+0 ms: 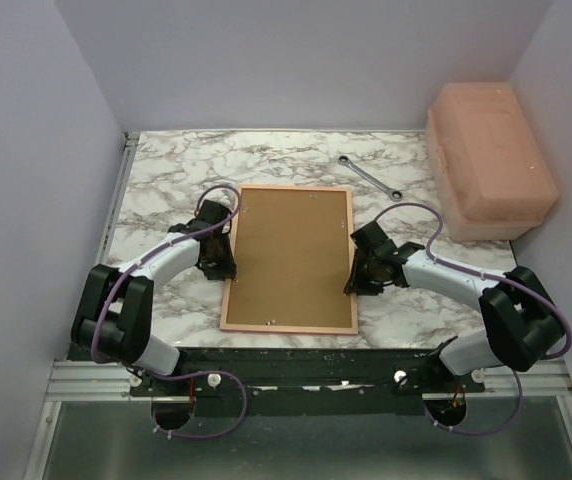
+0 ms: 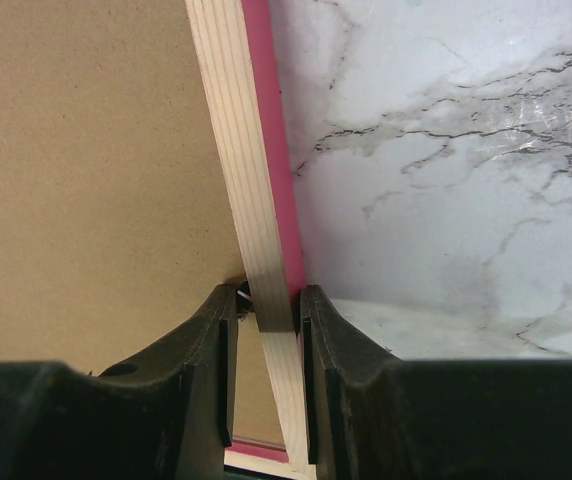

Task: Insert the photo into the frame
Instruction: Install the photo frame at the center of the board.

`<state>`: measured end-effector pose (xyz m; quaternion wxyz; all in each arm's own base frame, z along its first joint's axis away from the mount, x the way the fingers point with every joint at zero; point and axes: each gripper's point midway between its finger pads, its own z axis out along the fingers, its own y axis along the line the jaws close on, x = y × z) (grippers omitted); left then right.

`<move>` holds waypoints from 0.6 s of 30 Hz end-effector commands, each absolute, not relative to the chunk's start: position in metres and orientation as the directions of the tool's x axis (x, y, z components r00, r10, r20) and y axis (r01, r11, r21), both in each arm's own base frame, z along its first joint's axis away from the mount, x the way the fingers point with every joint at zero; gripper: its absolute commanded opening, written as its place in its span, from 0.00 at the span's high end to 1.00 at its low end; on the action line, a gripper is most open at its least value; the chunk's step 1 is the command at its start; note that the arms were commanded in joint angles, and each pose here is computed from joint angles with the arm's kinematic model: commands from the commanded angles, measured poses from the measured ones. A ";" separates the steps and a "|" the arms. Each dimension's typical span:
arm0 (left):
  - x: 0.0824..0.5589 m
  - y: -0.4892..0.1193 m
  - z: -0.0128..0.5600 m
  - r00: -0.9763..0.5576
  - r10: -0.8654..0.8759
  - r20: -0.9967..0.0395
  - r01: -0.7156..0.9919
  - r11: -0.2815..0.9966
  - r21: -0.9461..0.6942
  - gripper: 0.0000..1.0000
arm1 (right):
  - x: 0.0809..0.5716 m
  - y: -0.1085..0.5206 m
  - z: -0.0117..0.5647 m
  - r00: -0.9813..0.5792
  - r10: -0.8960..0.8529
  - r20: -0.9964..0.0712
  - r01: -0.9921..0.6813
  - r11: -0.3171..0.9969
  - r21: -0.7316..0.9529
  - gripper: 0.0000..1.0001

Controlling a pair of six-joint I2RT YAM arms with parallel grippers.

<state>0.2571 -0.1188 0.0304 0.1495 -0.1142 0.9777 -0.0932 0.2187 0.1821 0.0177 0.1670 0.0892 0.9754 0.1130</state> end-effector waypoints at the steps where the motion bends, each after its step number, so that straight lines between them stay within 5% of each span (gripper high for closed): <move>1: 0.256 -0.130 0.034 -0.924 -0.278 -0.262 -0.195 0.933 -0.301 1.00 | 0.194 0.154 -0.013 -0.957 0.149 -0.247 0.127 0.987 0.101 0.97; 6: 0.254 -0.135 0.039 -0.925 -0.279 -0.258 -0.183 0.923 -0.338 1.00 | 0.198 0.160 -0.008 -0.957 0.149 -0.249 0.121 0.985 0.125 0.97; 11: 0.249 -0.134 0.043 -0.925 -0.279 -0.257 -0.184 0.923 -0.338 0.58 | 0.203 0.171 -0.004 -0.958 0.149 -0.244 0.111 0.981 0.161 0.92; 17: 0.246 -0.128 0.049 -0.917 -0.283 -0.281 -0.186 0.927 -0.326 0.40 | 0.215 0.177 0.006 -0.952 0.150 -0.267 0.106 0.979 0.174 0.83; 18: 0.247 -0.127 0.051 -0.914 -0.285 -0.288 -0.186 0.927 -0.327 0.38 | 0.218 0.179 0.009 -0.951 0.146 -0.274 0.100 0.979 0.175 0.75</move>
